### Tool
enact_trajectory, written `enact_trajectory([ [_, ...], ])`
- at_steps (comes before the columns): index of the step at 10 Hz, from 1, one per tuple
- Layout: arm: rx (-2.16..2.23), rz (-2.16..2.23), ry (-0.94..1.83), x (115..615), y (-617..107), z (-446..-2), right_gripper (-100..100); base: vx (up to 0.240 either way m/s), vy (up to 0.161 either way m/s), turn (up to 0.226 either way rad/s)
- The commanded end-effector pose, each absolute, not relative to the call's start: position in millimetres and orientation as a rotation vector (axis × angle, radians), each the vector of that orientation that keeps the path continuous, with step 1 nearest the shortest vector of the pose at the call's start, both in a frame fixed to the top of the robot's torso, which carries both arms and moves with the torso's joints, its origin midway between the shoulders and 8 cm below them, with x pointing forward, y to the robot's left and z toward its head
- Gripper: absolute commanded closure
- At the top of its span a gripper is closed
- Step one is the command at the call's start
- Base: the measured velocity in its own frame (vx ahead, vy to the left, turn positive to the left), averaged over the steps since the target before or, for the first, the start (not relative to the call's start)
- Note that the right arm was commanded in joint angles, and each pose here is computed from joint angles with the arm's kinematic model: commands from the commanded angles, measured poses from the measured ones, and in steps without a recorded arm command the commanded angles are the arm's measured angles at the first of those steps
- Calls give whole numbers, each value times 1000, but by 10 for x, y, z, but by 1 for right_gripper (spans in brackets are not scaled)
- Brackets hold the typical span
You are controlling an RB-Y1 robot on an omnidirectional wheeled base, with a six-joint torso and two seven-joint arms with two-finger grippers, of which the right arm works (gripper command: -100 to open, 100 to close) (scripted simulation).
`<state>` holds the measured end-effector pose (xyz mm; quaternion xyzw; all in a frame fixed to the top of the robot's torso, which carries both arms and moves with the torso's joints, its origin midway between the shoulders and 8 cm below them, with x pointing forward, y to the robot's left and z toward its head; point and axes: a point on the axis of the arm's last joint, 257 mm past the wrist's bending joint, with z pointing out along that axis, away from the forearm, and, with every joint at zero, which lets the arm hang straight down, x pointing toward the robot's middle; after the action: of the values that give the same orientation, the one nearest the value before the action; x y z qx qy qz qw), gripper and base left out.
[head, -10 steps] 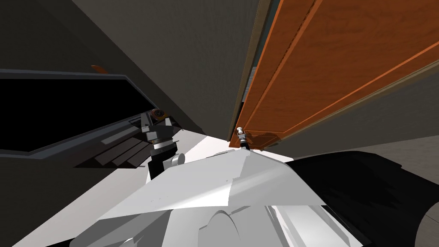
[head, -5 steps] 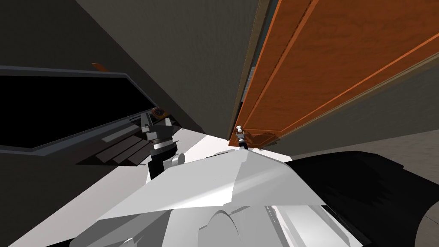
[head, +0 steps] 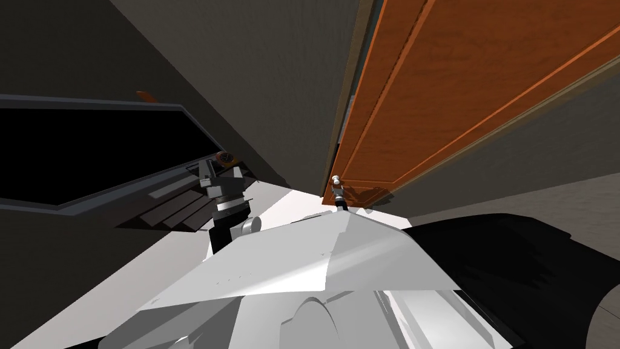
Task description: Pull the door open
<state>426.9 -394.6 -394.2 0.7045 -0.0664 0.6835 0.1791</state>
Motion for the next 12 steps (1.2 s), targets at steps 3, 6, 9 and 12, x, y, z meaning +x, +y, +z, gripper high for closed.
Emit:
enact_trajectory([
  [3,2021,2008,-325,4305,-3841,-3923,-100,-77,-7,-5],
  [6,2007,1997,-373,4238,-4013,-3930,-100,-11,-8,72],
  [9,1964,1958,-437,4079,-4399,-3926,-100,151,-58,258],
  [12,1959,1951,-445,4061,-4438,-3932,100,75,-48,68],
])
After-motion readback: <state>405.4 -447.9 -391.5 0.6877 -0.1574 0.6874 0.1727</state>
